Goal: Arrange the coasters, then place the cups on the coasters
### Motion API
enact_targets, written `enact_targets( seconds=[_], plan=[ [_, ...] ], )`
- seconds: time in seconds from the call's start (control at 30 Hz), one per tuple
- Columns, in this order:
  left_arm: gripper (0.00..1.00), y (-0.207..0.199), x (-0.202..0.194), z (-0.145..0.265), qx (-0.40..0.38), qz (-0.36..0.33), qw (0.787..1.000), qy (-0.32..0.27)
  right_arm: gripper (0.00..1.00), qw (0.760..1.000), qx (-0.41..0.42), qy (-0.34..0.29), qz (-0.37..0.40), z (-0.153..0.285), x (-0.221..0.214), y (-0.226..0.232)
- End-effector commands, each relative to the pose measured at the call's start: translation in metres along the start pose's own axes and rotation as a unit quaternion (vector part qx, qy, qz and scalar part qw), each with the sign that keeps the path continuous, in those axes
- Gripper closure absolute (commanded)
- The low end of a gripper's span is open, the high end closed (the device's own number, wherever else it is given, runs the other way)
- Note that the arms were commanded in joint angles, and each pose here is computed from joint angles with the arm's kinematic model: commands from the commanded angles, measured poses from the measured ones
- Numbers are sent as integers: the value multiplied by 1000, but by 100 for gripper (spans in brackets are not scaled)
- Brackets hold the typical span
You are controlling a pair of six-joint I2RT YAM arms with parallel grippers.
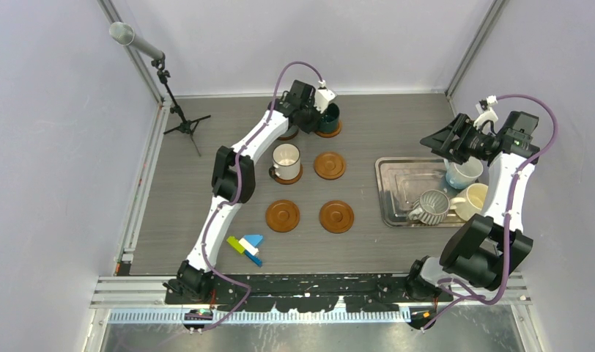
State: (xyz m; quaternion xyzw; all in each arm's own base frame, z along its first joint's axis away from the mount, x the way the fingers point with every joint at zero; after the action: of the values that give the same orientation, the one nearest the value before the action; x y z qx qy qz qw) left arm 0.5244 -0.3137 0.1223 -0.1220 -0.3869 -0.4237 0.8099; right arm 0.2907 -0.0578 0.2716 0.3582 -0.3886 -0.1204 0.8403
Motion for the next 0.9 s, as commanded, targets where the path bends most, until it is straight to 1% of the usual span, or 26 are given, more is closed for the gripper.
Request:
enact_targets(
  seconds=[0.0,0.33,0.7,0.87],
  plan=[
    [100,14,50,19,18,-15,996,-89,31,1000,11,-9,10,0,5,2],
    [100,15,48,15,19,-9,996,-89,31,1000,11,-10,8,0,5,2],
    [85,13,44,9,19,-7,996,-84,31,1000,11,-10,8,-1,5,1],
    [81,13,43,10,20,-7,996,-83,31,1000,11,-9,8,-1,5,1]
  ],
)
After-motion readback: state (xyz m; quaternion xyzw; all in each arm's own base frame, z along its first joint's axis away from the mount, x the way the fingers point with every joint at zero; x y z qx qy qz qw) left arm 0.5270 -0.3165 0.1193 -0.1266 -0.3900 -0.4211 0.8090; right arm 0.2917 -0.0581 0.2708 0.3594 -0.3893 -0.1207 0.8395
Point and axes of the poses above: each gripper's point midway between its finger pads, its own z axis back along the fingers, its own y axis along the line the jaws close on, x = y × z, the point moved 5 cm from there along z, back along the fingers, and after that the axes turned 1 degree about -z, right-handed, at the moved point
